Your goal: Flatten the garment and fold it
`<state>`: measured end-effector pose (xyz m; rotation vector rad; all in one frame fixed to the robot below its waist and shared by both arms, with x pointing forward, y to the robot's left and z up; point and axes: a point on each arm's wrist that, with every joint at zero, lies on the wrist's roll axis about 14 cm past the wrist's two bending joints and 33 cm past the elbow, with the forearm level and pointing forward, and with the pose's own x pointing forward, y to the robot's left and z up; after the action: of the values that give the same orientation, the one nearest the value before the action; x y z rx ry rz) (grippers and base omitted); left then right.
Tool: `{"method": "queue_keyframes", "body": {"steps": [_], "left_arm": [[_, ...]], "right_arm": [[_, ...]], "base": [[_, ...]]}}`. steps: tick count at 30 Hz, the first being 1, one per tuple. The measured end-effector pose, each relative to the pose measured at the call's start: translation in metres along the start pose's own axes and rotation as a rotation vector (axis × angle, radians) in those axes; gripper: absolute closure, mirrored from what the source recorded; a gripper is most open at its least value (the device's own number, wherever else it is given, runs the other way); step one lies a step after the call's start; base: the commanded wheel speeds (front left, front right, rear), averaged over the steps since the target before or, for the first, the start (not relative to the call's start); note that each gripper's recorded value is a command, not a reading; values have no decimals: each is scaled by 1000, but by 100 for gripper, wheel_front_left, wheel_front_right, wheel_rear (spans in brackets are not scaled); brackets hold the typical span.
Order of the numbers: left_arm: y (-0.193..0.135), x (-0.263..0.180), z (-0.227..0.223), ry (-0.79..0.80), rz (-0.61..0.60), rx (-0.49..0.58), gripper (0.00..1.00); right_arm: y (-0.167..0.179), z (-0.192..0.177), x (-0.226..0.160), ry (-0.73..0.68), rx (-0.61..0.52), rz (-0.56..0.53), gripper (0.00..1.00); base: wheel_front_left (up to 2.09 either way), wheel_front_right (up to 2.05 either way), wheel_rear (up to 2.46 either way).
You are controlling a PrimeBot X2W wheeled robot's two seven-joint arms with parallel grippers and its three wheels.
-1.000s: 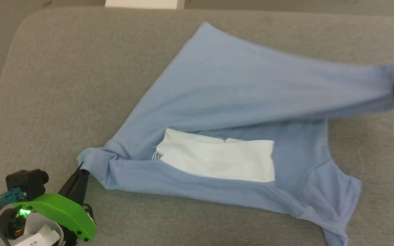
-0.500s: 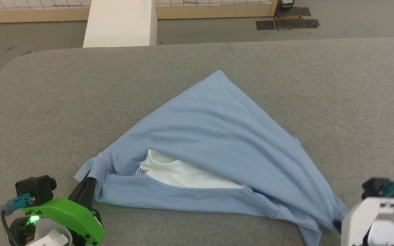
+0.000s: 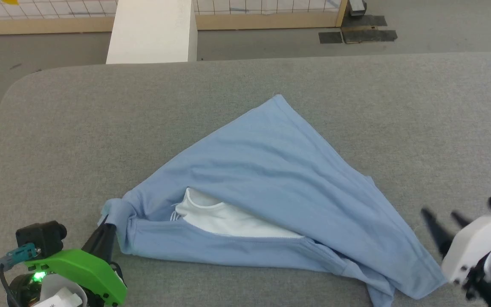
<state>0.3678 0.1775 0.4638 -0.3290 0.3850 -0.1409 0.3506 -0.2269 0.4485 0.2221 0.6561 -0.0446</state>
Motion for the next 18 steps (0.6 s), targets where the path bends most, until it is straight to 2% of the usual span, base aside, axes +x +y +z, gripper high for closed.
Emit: {"method": "queue_keyframes", "body": {"steps": [6,8,13,18], "left_arm": [[1,-5,2,-9,4,0,100],[2,-7,2,-10,9,1,100],[6,-7,-3,3,16,-8,100],[13,-2,-7,21,21,-18,100]], "right_arm": [[8,83,-9,-354,-30,18,0],[15,99,-8,-422,-45,34,0],[39,123,10,-478,-81,95,0],[78,142,44,-451,-158,163,0]], "base": [[0,0,0],[0,0,0],[0,0,0],[0,0,0]]}}
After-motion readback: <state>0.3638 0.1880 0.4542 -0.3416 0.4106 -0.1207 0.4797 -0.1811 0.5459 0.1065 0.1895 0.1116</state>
